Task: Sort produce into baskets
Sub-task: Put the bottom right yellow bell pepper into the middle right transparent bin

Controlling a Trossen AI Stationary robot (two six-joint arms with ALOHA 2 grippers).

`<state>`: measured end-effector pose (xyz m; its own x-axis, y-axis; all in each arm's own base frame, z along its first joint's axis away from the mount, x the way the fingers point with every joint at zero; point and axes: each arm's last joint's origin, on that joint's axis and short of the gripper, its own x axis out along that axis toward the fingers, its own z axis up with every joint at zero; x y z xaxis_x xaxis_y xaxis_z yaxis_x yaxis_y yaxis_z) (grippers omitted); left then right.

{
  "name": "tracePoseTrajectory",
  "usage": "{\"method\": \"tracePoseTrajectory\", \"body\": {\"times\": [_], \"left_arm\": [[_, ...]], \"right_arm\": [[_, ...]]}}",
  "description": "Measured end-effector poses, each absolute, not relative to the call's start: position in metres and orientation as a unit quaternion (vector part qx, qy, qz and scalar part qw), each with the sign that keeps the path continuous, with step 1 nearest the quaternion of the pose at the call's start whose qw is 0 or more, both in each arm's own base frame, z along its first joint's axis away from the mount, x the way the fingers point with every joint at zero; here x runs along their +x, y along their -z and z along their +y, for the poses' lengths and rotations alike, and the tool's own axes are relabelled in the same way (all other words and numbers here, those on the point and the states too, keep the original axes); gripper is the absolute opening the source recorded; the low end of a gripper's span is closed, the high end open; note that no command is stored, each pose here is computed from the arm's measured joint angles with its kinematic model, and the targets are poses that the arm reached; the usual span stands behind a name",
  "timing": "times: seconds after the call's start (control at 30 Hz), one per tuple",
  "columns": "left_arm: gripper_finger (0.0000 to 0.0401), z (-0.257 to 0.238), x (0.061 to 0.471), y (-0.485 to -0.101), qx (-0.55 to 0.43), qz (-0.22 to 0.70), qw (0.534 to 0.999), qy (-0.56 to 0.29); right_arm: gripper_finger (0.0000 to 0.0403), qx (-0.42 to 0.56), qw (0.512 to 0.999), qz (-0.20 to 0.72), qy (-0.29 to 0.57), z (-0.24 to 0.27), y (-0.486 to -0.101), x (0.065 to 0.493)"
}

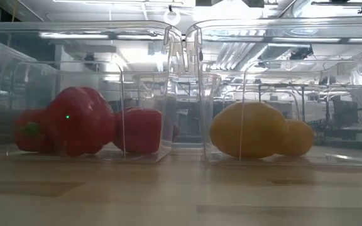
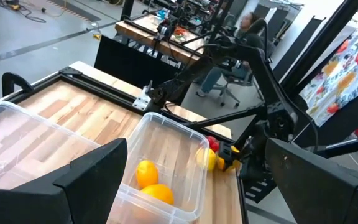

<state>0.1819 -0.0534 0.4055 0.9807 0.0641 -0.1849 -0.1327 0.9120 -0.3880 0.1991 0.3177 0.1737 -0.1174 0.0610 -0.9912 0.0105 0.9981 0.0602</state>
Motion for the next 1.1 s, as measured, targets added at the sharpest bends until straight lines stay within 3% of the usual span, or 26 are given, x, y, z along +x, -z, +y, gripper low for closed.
{"method": "tracePoseTrajectory", "body": {"times": [0.3, 0.5, 0.7, 0.93, 1.1], "left_arm": [[0.0372, -0.053, 0.182, -0.405, -0.207, 0.084, 0.973, -0.051], [0.0372, -0.053, 0.182, -0.406, -0.207, 0.084, 0.973, -0.051], [0.0372, -0.053, 0.182, -0.406, -0.207, 0.084, 0.973, -0.051], [0.0372, -0.053, 0.182, -0.406, -0.195, 0.084, 0.976, -0.050], [0.0372, -0.053, 0.182, -0.406, -0.196, 0.084, 0.976, -0.050]], "right_arm": [[0.0291, 0.093, 0.600, 0.794, -0.044, 0.301, -0.185, 0.217], [0.0291, 0.118, 0.646, 0.750, -0.075, 0.287, -0.231, 0.213], [0.0291, 0.131, 0.707, 0.694, -0.018, 0.278, -0.269, 0.183], [0.0291, 0.106, 0.704, 0.701, -0.041, 0.306, -0.259, 0.152], [0.0291, 0.066, 0.727, 0.683, -0.025, 0.312, -0.251, 0.142]]}}
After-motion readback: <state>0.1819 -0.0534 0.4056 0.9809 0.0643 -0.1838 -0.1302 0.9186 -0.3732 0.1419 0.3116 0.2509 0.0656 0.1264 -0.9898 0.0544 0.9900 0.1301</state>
